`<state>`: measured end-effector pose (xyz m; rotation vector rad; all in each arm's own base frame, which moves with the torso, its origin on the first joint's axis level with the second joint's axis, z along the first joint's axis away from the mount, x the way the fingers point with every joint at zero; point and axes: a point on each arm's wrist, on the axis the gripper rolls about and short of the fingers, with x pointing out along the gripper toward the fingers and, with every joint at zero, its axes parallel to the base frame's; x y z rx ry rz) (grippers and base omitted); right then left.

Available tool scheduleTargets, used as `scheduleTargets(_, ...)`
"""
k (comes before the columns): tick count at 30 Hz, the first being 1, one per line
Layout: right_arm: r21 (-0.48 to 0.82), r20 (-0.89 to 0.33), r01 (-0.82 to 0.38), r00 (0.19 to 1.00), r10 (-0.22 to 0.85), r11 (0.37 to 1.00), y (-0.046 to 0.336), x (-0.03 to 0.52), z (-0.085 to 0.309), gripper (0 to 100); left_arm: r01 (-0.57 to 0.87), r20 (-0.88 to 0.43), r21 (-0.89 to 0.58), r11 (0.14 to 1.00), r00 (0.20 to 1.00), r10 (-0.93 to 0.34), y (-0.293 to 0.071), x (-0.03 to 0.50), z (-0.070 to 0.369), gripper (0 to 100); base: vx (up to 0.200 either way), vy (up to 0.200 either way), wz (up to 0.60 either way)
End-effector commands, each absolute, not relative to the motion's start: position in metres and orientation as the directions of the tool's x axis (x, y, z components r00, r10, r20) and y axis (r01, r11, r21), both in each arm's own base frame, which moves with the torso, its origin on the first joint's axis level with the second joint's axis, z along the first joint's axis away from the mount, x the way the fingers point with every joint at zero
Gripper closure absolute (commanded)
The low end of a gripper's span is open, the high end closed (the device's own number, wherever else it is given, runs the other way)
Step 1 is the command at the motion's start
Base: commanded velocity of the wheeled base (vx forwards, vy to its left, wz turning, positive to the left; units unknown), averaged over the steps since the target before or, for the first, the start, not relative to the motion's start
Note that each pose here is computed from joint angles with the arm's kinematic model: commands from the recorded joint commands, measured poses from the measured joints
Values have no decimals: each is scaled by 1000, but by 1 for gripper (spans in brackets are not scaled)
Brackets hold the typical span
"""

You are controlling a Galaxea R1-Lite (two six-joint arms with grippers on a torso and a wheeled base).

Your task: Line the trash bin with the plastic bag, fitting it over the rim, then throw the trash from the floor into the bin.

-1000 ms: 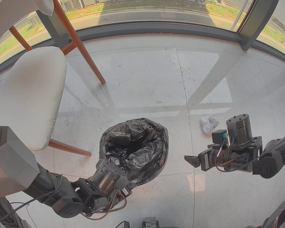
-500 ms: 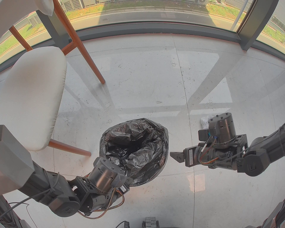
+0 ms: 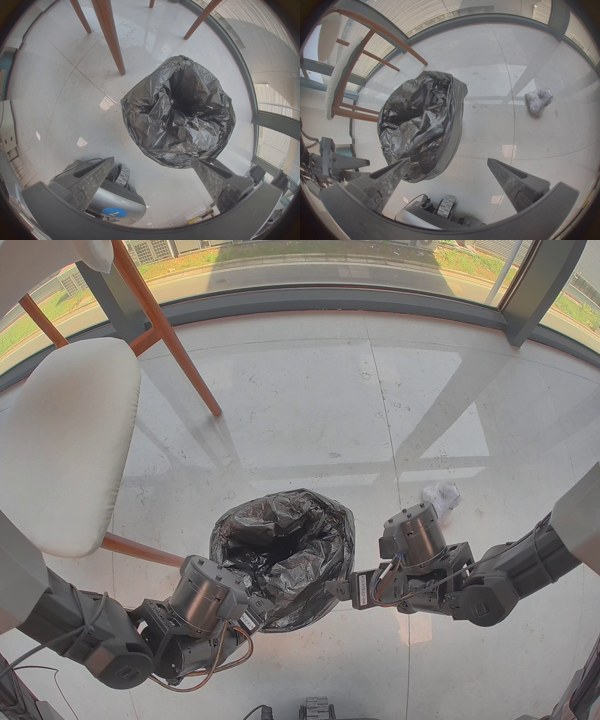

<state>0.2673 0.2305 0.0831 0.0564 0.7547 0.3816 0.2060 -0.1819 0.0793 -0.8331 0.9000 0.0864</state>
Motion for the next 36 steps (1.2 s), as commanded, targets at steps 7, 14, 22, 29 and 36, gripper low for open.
scheduleTargets(7, 153, -698, -292, 645, 312, 944, 232, 275, 58, 0, -395, -719, -608, 689, 643, -265, -182, 207, 80, 0, 0, 0, 0)
scheduleTargets(14, 144, -709, -268, 643, 288, 953, 224, 278, 55, 0, -397, -721, -605, 690, 642, -262, -181, 206, 80, 0, 0, 0, 0)
scheduleTargets(22, 125, -737, -233, 629, 248, 964, 208, 277, 47, 0, -402, -725, -601, 691, 639, -259, -180, 206, 78, 0, 0, 0, 0)
scheduleTargets(29, 99, -753, -195, 626, 202, 976, 198, 279, 41, 0, -407, -723, -602, 687, 643, -253, -178, 207, 79, 0, 0, 0, 0)
scheduleTargets(36, 96, -744, -153, 645, 173, 984, 189, 286, 43, 0, -418, -722, -603, 679, 648, -243, -175, 210, 79, 0, 0, 0, 0)
